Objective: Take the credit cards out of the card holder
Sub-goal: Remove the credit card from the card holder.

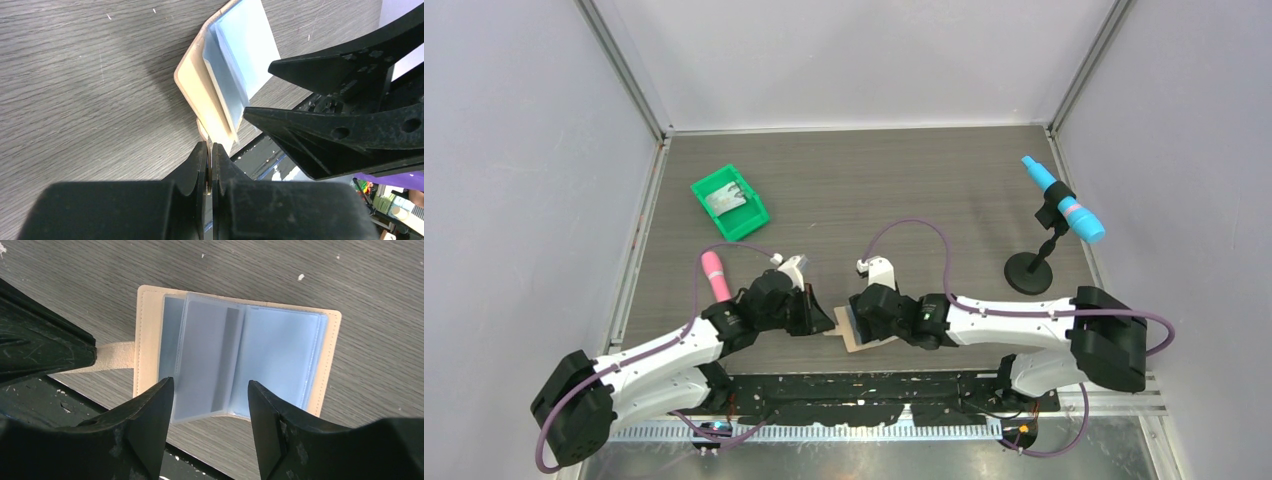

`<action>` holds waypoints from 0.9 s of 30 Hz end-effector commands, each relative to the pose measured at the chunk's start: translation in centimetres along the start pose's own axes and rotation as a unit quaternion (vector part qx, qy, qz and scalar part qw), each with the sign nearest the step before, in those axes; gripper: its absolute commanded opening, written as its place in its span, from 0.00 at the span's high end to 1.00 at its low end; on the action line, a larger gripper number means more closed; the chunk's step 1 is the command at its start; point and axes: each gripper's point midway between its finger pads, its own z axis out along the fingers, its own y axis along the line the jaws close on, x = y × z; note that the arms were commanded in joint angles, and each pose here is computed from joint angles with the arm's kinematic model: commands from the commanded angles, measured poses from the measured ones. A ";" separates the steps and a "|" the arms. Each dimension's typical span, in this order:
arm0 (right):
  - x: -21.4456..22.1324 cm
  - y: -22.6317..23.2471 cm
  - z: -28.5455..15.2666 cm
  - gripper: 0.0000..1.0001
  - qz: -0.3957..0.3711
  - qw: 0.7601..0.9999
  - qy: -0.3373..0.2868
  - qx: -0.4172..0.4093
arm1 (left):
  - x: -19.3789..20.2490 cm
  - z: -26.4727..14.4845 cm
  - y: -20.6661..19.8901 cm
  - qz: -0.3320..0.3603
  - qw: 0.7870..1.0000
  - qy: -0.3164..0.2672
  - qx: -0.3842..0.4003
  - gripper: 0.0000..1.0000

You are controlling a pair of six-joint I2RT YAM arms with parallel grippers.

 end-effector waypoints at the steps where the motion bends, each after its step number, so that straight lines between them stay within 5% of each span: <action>1: -1.7 -0.6 -1.4 0.37 0.014 0.999 -0.028 0.022 | -0.6 -0.4 0.0 0.016 1.000 -0.015 -0.007 1.00; 17: -0.6 -4.4 -3.5 0.37 0.043 0.996 -0.051 0.056 | -2.3 -0.6 2.4 0.056 0.993 -0.015 -0.101 1.00; 27: -2.8 0.5 -2.9 0.35 0.040 0.997 -0.063 -0.035 | -2.6 -1.0 -0.9 0.044 0.999 -0.017 -0.027 1.00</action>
